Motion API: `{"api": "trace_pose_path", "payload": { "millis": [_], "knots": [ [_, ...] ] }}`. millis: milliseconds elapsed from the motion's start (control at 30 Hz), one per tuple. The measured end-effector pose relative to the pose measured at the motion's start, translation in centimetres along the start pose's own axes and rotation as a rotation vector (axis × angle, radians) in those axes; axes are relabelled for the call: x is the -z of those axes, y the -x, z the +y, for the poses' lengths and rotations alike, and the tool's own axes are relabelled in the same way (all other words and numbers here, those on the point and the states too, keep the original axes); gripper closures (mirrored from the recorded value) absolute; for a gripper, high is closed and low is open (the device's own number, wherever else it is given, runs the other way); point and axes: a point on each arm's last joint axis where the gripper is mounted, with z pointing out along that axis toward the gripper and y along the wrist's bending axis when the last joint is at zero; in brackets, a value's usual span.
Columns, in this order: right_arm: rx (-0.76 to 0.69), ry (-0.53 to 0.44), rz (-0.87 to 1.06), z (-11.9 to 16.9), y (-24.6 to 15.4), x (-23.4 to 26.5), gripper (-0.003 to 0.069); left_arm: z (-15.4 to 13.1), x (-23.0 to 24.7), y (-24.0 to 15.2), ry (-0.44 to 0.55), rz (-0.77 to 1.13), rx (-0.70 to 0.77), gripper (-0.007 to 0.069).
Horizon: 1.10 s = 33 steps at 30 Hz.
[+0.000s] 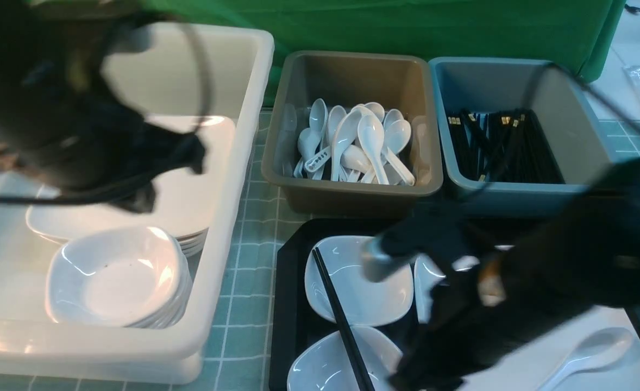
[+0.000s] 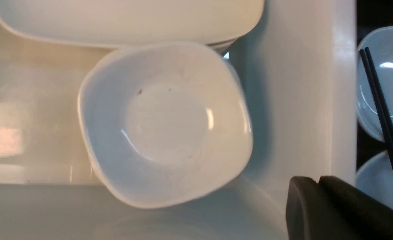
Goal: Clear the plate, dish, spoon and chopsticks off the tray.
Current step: Use the right arm to grab a pair of chopsticks from the plate, then use the right arm to put the chopsticks into the small storage box on the right
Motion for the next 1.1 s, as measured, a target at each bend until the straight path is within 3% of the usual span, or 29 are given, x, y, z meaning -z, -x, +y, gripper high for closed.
{"api": "trace_pose_path", "payload": {
  "millis": [200,567,633,733,900,1100],
  "knots": [
    [-0.009,-0.009,0.045,0.1,2.7,-3.4,0.0158,2.1,-0.3,-2.7,-0.032,-0.011,0.062,0.0606],
    [-0.020,-0.019,0.157,-0.1,3.4,-8.1,0.0167,2.5,-0.4,-4.2,-0.049,-0.012,0.048,0.0606],
    [-0.020,-0.020,0.166,-0.1,3.4,-8.5,0.0264,2.4,-0.4,-4.1,-0.055,-0.019,0.049,0.0606],
    [-0.022,-0.021,0.179,-0.1,3.3,-8.4,0.0515,2.4,-0.4,-4.0,-0.061,-0.032,0.035,0.0606],
    [-0.020,-0.019,0.189,0.0,3.1,-6.9,0.0531,2.4,-0.4,-3.9,-0.062,-0.036,0.033,0.0606],
    [-0.018,-0.006,0.016,-0.1,3.4,-0.1,0.0531,2.4,-0.4,-3.9,-0.063,-0.039,0.033,0.0606]
  ]
}}
